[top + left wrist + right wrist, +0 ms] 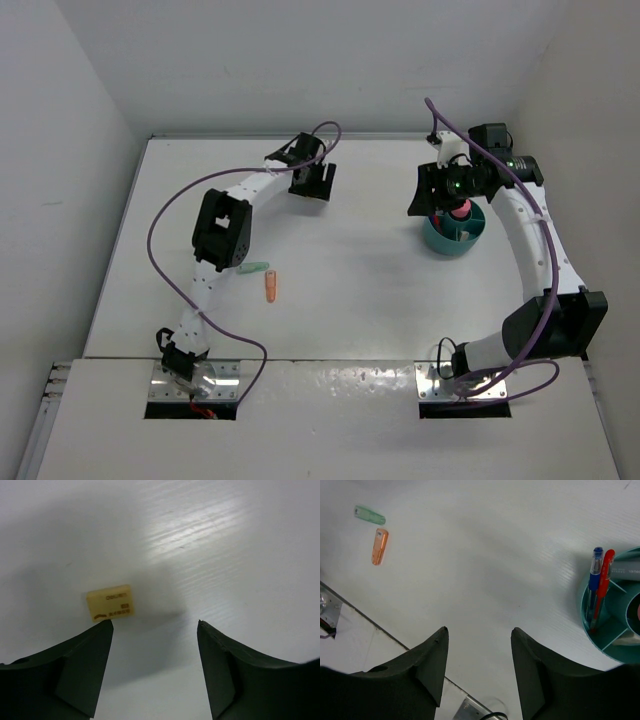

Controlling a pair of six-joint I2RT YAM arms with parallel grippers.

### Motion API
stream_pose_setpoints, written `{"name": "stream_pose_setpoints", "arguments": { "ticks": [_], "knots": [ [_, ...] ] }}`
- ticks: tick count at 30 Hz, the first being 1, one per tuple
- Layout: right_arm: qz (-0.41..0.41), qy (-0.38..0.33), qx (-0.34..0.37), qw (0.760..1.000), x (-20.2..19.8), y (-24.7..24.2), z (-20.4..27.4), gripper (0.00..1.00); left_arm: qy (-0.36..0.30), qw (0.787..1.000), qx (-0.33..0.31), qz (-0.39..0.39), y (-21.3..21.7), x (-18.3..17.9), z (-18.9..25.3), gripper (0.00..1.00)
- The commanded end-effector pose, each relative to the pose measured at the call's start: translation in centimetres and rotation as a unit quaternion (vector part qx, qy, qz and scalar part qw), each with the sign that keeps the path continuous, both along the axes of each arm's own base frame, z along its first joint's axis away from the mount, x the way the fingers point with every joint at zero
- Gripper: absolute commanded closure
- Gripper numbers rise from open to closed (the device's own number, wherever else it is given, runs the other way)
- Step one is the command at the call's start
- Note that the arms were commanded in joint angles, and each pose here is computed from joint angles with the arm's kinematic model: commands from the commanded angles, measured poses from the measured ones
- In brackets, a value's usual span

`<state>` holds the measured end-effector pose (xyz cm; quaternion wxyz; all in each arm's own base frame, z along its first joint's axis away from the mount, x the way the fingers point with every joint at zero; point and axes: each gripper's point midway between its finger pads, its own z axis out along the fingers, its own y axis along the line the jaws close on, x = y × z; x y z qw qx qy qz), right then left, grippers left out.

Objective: Sort the stationery into containers
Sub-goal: Pick up the stationery from the center of the board.

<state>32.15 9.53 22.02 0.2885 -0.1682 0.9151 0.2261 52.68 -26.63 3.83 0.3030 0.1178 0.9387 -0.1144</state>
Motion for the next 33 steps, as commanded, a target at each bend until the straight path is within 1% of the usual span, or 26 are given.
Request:
{"name": "stream_pose_setpoints", "arguments": {
  "ticks": [1,3,5,6,7,8,10,12,13,14,15,17,20,24,27,33],
  "knots": [
    [-0.001,-0.020,0.014,1.000,0.5,0.2,1.4,0.48,-0.004,0.994,-0.059,-0.091,-3.7,-0.8,1.3,0.27],
    [0.000,-0.021,0.013,1.000,0.5,0.2,1.5,0.48,-0.003,0.991,-0.076,-0.111,-4.4,-1.3,1.8,0.32],
    [0.000,-0.021,0.013,1.000,0.4,0.2,1.5,0.48,-0.011,0.989,-0.084,-0.120,-4.6,-1.5,3.0,0.33],
    [0.001,-0.021,0.012,1.000,0.4,0.2,1.5,0.48,-0.017,0.988,-0.087,-0.130,-4.7,-1.5,3.7,0.37],
    [0.000,-0.020,0.012,1.000,0.3,0.2,1.4,0.48,-0.027,0.986,-0.092,-0.139,-4.9,-1.7,5.0,0.39],
    [0.001,-0.022,0.012,1.000,0.3,0.2,1.5,0.48,-0.036,0.984,-0.090,-0.148,-4.9,-1.7,5.7,0.43],
    [0.001,-0.020,0.012,1.000,0.3,0.2,1.4,0.48,-0.057,0.986,-0.078,-0.134,-4.2,-1.3,7.3,0.43],
    [0.002,-0.019,0.015,1.000,0.3,0.3,1.4,0.48,-0.068,0.988,-0.052,-0.127,-3.4,-0.5,7.5,0.43],
    [0.001,-0.019,0.016,1.000,0.3,0.3,1.3,0.48,-0.079,0.986,-0.034,-0.145,-3.1,-0.1,8.5,0.40],
    [0.002,-0.020,0.017,1.000,0.3,0.4,1.4,0.48,-0.061,0.985,-0.023,-0.158,-2.8,-0.5,7.2,0.38],
    [0.002,-0.020,0.017,1.000,0.3,0.4,1.3,0.48,-0.065,0.983,-0.033,-0.167,-2.6,0.0,7.8,0.37],
    [0.003,-0.018,0.017,1.000,0.2,0.3,1.3,0.48,-0.054,0.984,-0.036,-0.168,-1.9,0.3,6.7,0.36],
    [0.004,-0.017,0.015,1.000,-0.1,0.3,1.2,0.48,-0.038,0.987,-0.030,-0.154,-0.4,0.8,4.8,0.36],
    [0.003,-0.016,0.015,1.000,-0.2,0.2,1.1,0.48,-0.014,0.989,-0.051,-0.139,1.0,1.5,3.0,0.36],
    [0.003,-0.015,0.015,1.000,-0.2,0.2,0.9,0.48,-0.004,0.989,-0.065,-0.135,1.1,1.5,2.4,0.36],
    [0.001,-0.014,0.019,1.000,0.0,0.4,1.0,0.48,0.020,0.988,-0.093,-0.124,0.9,1.1,1.2,0.30]
  ]
}}
